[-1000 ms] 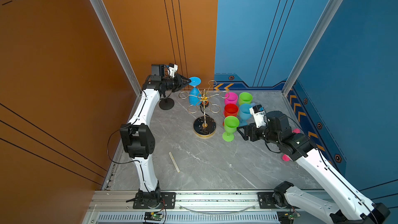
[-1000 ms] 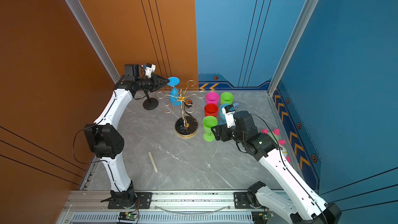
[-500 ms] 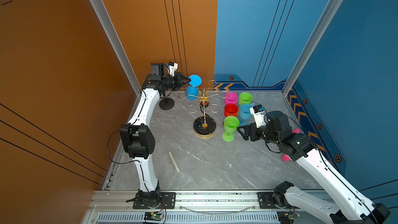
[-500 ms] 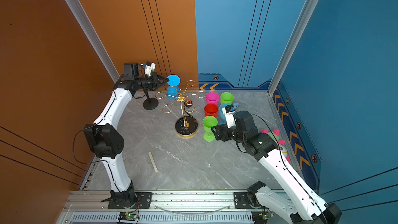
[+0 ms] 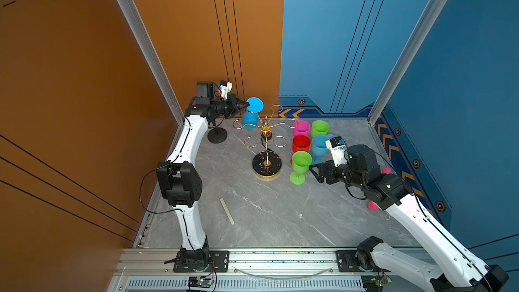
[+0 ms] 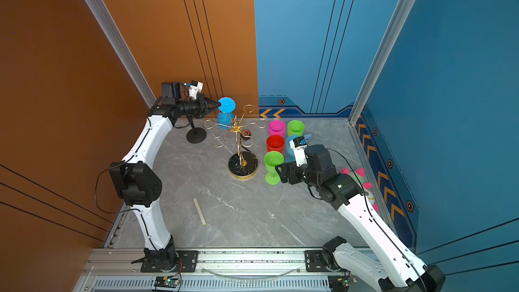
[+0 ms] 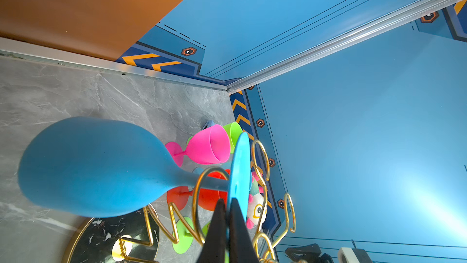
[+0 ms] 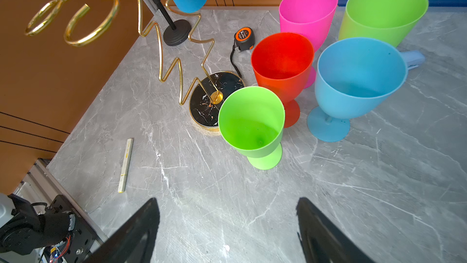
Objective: Take the wine glass off the wine glass rack
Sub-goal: Pick up the wine glass from the wine glass rack.
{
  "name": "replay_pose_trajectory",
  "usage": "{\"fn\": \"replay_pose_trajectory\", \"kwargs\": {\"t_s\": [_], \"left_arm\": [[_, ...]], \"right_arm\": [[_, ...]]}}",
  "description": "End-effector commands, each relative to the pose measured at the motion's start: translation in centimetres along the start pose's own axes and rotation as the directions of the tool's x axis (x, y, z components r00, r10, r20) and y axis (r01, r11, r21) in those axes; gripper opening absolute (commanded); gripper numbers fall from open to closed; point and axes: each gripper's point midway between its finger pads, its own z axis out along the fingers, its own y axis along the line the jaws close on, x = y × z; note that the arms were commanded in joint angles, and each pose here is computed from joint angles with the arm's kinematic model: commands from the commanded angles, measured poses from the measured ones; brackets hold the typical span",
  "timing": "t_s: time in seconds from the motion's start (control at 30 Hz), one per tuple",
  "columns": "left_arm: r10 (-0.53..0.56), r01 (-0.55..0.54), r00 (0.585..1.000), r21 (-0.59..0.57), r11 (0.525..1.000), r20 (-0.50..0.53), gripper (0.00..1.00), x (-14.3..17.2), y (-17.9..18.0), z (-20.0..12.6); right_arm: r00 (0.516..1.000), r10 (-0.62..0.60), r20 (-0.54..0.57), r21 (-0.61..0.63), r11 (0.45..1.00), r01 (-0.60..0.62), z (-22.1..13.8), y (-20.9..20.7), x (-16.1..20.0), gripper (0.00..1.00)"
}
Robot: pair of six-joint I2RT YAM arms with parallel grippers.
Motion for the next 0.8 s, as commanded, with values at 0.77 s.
{"fn": "replay_pose_trajectory", "kwargs": {"t_s": [0.77], "left_arm": [[-0.038,0.04,0.999,0.063,0.997,-0.037,0.0,1.4,-3.5,-1.7]], "right_arm": [[0.999,0.037,0.025,-0.024,0.999,-0.037,0.0,0.3,-0.2,0.86]]}}
